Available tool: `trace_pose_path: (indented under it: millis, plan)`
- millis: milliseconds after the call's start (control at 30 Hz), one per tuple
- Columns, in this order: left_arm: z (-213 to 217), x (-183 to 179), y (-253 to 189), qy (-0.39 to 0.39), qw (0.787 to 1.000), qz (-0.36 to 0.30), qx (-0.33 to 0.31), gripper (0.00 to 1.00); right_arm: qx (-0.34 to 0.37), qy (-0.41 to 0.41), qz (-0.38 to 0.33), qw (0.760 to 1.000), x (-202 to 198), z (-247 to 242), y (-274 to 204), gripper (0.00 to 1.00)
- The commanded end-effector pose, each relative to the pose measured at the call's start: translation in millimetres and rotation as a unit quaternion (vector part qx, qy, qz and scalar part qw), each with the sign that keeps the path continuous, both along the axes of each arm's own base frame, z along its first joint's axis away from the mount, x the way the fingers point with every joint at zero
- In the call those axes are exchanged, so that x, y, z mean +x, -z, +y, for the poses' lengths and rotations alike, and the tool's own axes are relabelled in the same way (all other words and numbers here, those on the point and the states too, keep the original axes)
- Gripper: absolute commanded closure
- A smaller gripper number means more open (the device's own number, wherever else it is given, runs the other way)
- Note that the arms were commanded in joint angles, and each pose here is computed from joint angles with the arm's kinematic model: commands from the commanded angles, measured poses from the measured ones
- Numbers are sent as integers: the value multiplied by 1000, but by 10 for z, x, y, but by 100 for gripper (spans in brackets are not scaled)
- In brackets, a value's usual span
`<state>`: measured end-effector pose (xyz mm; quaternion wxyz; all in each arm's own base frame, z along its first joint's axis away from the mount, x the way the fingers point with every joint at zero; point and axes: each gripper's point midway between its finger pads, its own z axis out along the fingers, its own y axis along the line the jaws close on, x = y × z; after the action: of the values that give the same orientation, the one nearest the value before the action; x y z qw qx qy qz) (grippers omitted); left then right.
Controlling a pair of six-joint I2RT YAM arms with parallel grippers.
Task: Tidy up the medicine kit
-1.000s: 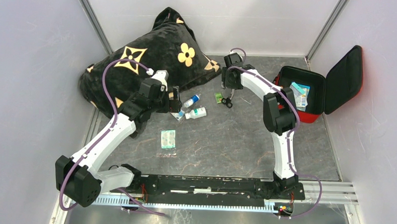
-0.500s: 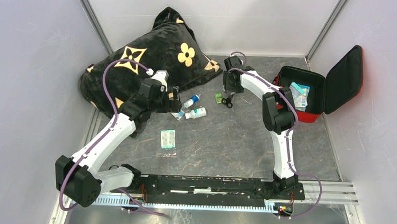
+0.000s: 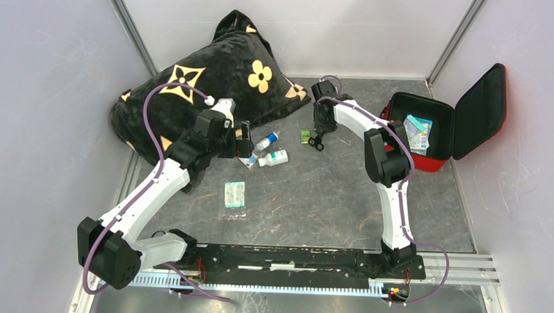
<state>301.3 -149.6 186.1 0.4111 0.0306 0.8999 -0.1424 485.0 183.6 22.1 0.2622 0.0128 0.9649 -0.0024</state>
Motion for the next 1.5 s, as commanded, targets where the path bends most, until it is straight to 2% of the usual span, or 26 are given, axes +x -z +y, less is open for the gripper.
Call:
trace_pose_path:
  millis: [0, 200, 467, 967, 1100, 1133, 1200, 1267, 1333, 1467]
  plan:
    - [-6, -20, -61, 15, 1000, -11, 1, 0, -1, 2, 15, 1000, -84, -4, 57, 64]
    - [4, -21, -48, 13, 1000, -11, 3, 0, 29, 0, 2, 1000, -74, 43, -33, 83]
    - [25, -14, -58, 8, 1000, -13, 5, 0, 36, 3, -20, 999, -53, -45, -234, 100]
    - [13, 9, -49, 8, 1000, -11, 1, 0, 34, -17, -40, 998, -228, -163, -442, 100]
    - [-80, 1, -71, 19, 999, -11, -23, 0, 50, -30, -44, 997, -319, -156, -465, 100]
    - [-137, -11, -80, 28, 999, -9, -36, 0, 52, -31, -43, 997, -335, -174, -451, 95]
    - [-226, -25, -85, 34, 997, -3, -64, 0, 58, -39, -34, 997, -365, -167, -423, 76]
    - [-289, -27, -78, 38, 996, -3, -83, 0, 62, -43, -29, 997, -368, -143, -380, 62]
    - [-324, -23, -73, 36, 995, -4, -96, 0, 68, -48, -22, 996, -354, -103, -326, 56]
    - [-330, -21, -52, 35, 995, -2, -96, 0, 59, -51, -9, 997, -294, -79, -231, 52]
